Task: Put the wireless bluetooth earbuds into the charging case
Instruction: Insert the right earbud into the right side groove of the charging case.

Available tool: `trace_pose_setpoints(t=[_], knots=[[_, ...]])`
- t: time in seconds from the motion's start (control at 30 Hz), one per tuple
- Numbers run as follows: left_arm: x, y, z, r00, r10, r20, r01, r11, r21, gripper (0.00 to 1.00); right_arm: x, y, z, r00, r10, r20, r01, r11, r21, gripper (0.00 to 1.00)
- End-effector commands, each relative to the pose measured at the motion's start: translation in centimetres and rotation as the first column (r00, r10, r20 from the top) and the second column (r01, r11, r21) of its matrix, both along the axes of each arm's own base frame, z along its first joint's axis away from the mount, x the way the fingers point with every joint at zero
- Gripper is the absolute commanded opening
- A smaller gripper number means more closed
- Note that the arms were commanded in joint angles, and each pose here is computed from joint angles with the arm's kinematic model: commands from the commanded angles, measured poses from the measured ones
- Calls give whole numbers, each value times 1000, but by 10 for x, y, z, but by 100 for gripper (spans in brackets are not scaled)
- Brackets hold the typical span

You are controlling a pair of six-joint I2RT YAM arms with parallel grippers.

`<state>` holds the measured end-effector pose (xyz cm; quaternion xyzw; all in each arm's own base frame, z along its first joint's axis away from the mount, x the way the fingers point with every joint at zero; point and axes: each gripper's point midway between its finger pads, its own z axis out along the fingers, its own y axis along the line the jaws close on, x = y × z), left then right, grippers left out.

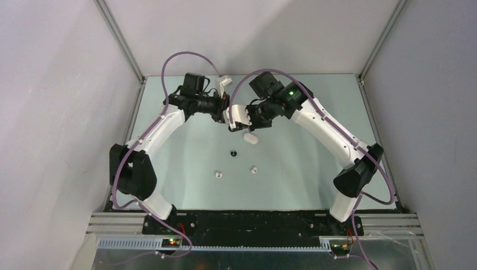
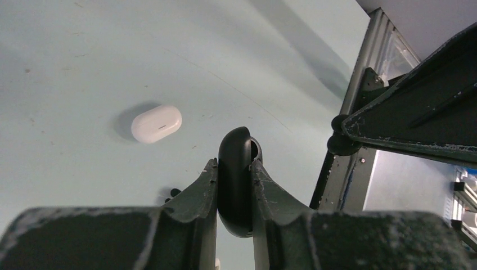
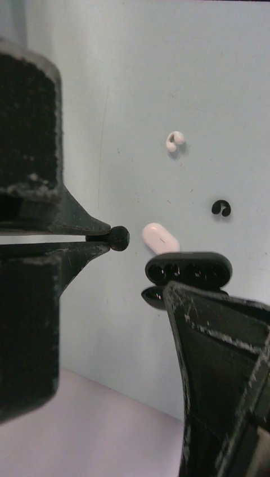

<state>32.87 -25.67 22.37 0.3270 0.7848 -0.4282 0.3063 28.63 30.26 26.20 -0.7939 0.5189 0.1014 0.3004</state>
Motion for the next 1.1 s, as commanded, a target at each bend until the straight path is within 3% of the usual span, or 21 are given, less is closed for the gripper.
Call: trace_pose_setpoints(t=[0.0,0.3,1.07], knots=[[-4,-16,24,995,-82,58,86,994,-73,0,9,7,14,998,-41,40,38,997,66,0],[-10,-16,31,991,-129,39,133,983,-126,0,15,27,14,998,-47,31,40,980,194,0],[-14,-17,40,985,-170,41,175,970,-169,0,15,41,10,999,-52,14,48,972,232,0]])
